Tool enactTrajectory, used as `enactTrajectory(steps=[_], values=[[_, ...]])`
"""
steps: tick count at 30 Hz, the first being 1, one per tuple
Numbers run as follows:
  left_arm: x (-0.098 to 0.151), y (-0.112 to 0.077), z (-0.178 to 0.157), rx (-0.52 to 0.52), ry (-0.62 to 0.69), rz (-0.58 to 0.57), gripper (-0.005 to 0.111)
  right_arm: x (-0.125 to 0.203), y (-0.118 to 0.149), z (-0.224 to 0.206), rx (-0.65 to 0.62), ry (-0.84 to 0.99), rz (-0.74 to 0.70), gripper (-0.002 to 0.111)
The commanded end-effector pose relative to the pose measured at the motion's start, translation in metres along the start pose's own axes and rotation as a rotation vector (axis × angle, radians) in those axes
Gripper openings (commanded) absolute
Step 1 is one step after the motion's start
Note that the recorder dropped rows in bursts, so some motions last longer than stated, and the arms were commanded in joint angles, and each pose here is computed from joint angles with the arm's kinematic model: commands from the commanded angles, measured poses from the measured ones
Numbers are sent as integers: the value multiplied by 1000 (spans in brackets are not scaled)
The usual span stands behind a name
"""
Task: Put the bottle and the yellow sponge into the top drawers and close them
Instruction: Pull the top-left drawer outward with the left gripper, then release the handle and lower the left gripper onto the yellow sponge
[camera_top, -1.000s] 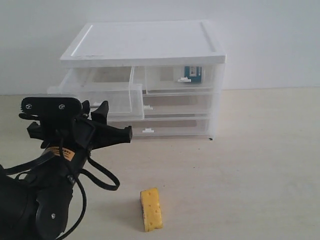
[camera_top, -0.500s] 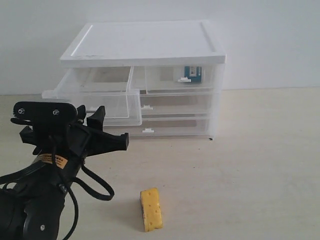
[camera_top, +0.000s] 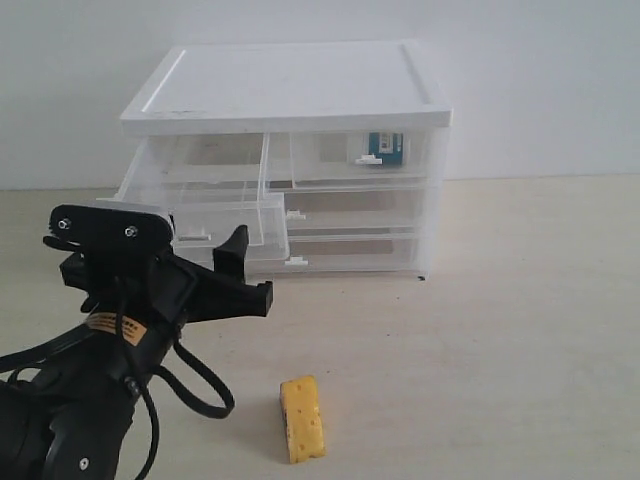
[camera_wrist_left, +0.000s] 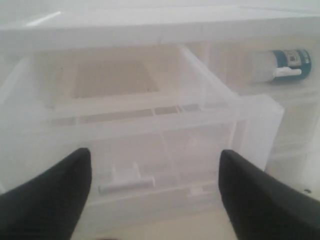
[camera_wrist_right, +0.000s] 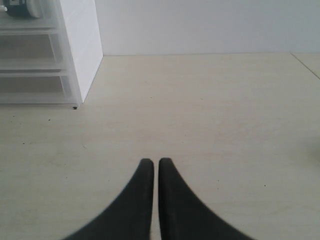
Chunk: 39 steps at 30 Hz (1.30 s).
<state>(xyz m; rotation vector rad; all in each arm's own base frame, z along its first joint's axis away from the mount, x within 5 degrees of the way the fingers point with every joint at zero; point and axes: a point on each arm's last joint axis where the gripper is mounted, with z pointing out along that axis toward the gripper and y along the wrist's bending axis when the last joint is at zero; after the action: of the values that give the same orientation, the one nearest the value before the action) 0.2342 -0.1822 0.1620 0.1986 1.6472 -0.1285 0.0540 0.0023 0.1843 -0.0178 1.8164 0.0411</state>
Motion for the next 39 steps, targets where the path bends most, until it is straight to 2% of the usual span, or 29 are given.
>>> enactTrajectory(steps=[1, 3, 8, 11, 15, 18, 21, 22, 24, 29, 33, 36, 39], values=[[7, 0, -3, 1, 116, -20, 73, 0, 0, 0, 2, -11, 2, 1], [9, 1, -5, 5, 169, -21, 73, 0, 0, 0, 2, -11, 2, 1], [1, 7, -19, 38, 208, -46, 73, 0, 0, 0, 2, -11, 2, 1], [-7, 6, -26, 93, 255, -11, 73, 0, 0, 0, 2, -11, 2, 1], [-14, 3, -38, 209, 342, 88, 72, 0, 0, 0, 2, -11, 2, 1], [-21, -2, -47, 307, 423, 131, 68, 0, 0, 0, 2, -11, 2, 1], [-29, -10, -50, 390, 517, 105, 60, 0, 0, 0, 2, -11, 2, 1], [-35, -20, -51, 479, 568, 110, 60, 0, 0, 0, 2, -11, 2, 1], [-41, -33, -50, 578, 611, 103, 60, 0, 0, 0, 2, -11, 2, 1], [-45, -40, -44, 611, 610, 119, 60, 0, 0, 0, 2, -11, 2, 1], [-44, -52, -58, 799, 738, 138, 60, 0, 0, 0, 2, -11, 2, 1], [-44, -50, -63, 797, 862, 162, 60, 0, 0, 0, 2, -11, 2, 1], [-46, -43, -63, 699, 1004, 207, 60, 0, 0, 0, 2, -11, 2, 1]])
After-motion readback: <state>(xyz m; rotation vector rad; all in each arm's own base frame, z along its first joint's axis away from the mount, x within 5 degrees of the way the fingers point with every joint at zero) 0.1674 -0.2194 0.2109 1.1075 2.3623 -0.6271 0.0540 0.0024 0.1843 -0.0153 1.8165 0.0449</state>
